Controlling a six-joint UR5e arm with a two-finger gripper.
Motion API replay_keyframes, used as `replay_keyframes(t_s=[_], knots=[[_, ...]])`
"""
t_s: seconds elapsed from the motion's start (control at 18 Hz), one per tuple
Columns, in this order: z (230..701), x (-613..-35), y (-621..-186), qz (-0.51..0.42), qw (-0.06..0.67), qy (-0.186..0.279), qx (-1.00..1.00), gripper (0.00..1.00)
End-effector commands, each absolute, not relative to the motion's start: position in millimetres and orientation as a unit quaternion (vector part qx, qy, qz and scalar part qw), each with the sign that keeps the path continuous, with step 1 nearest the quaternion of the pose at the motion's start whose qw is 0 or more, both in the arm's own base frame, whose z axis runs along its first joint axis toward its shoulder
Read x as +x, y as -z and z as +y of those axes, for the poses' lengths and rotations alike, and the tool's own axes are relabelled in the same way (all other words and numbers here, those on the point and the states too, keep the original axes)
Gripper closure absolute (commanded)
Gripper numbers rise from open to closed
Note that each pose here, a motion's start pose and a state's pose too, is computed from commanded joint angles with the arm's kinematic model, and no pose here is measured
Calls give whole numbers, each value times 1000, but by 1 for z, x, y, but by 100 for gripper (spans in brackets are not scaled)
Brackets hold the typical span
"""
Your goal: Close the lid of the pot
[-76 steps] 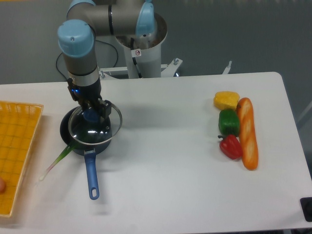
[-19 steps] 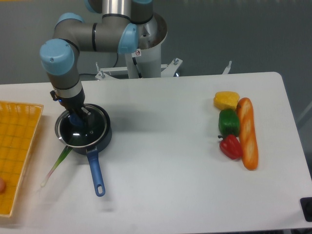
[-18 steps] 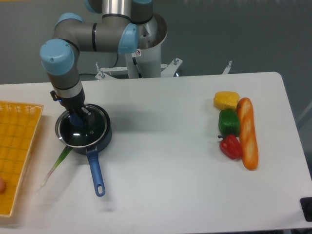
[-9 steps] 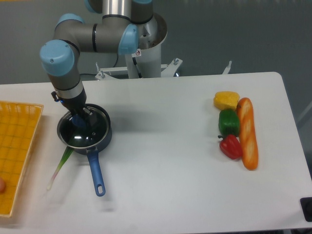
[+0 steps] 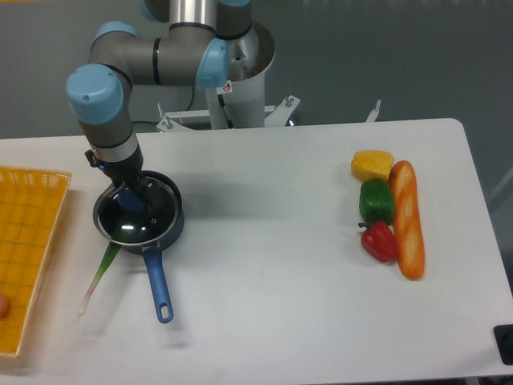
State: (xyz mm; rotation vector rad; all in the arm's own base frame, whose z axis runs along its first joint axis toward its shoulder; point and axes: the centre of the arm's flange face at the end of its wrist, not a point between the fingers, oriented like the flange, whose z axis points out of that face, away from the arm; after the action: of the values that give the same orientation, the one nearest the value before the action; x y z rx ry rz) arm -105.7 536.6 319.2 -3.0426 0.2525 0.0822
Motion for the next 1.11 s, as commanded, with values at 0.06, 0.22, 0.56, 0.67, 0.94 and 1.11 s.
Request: replay_keyframes(t_s=[0.06,0.22,0.56,0.67,0.94,1.11], knots=[[536,-112,-331,77,48,-40,-995,0],[528,-134,-365,58,69,-59,-994,0],[508,-182,-394,13,86,-76,-993,0],[494,-212,-403,11,84,-81,-993,0],[433,-304,-423,82,61,-91,-991,0],[394,-359,-425,107,53,-97,-988,0]])
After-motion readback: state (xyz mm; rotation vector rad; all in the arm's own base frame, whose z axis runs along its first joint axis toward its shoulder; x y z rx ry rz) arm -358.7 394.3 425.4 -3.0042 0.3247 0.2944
